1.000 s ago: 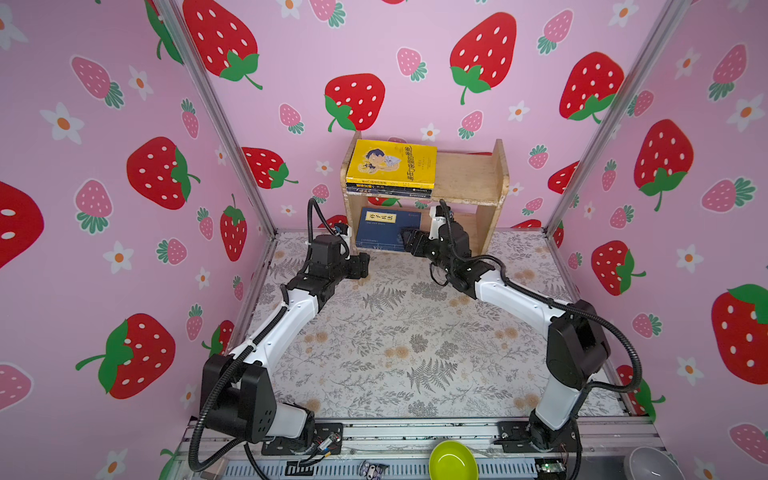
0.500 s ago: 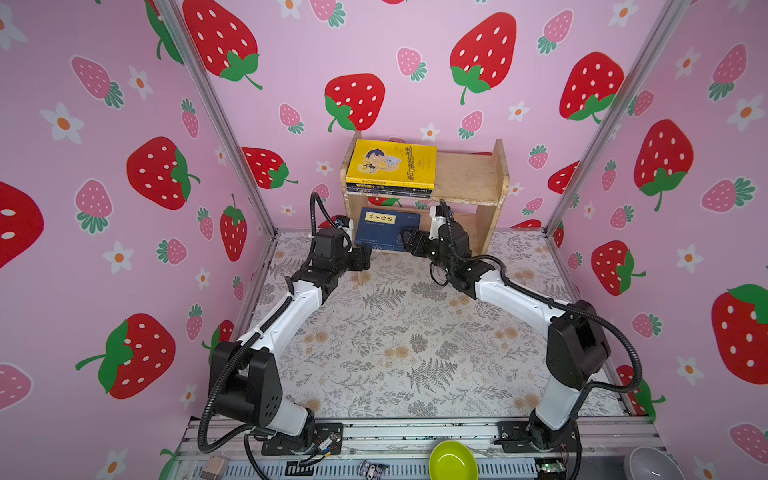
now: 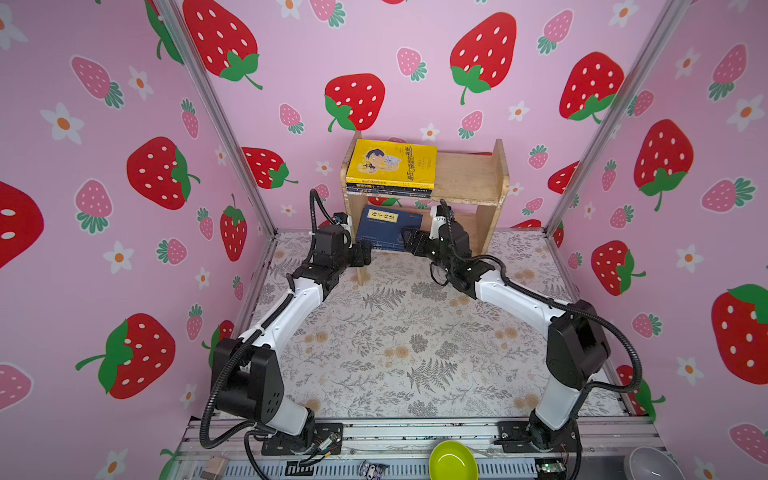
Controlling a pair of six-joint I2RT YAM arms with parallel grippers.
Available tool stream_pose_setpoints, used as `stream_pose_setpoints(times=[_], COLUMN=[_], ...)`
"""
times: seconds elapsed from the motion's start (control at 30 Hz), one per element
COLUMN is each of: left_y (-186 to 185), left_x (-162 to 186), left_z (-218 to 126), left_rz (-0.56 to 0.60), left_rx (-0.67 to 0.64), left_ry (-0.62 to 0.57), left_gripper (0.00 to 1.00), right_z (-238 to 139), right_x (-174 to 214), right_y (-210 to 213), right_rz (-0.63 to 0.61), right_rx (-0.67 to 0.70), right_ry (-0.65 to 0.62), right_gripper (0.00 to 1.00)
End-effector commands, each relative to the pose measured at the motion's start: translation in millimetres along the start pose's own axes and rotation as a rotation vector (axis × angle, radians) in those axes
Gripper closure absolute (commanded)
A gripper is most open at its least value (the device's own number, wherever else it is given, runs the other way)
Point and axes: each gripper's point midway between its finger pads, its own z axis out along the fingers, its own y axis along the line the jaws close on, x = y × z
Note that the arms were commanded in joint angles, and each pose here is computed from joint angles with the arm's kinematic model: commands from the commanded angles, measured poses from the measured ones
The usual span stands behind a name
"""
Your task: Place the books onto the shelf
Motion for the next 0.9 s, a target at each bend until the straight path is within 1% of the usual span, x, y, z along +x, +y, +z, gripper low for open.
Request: stream_pose_setpoints(times=[0.0,0.27,0.47,0.87], left_y=[-1.7,-9.4,-12.7,-18.1], left_x=[-22.1,-16.3,-11.4,-4.8], left_z=[-1.5,-6.0,-10.0,-6.5], left_rz=[-0.016,-0.022,-0.019,-0.012], left_rx=[-0.002,0.033,0.042,0.05], left_ry=[-0.055,-0.054,-0.047,-0.027], left_gripper=[0.21,0.21,0.21,0.2], right_z=[0.0,9.1,12.0,18.3], right_x=[-12.2,-7.9,-13.9,-18.5], right_y=[6.7,3.8,4.2,9.0], right_rz=[0.012,0.023,0.02,0.002], right_rx=[-0.02,-0.022,-0.025,-0.046], right_ry=[-0.035,-0.029,-0.053,-0.074], right_gripper=[0.24,0.24,0.24,0.25])
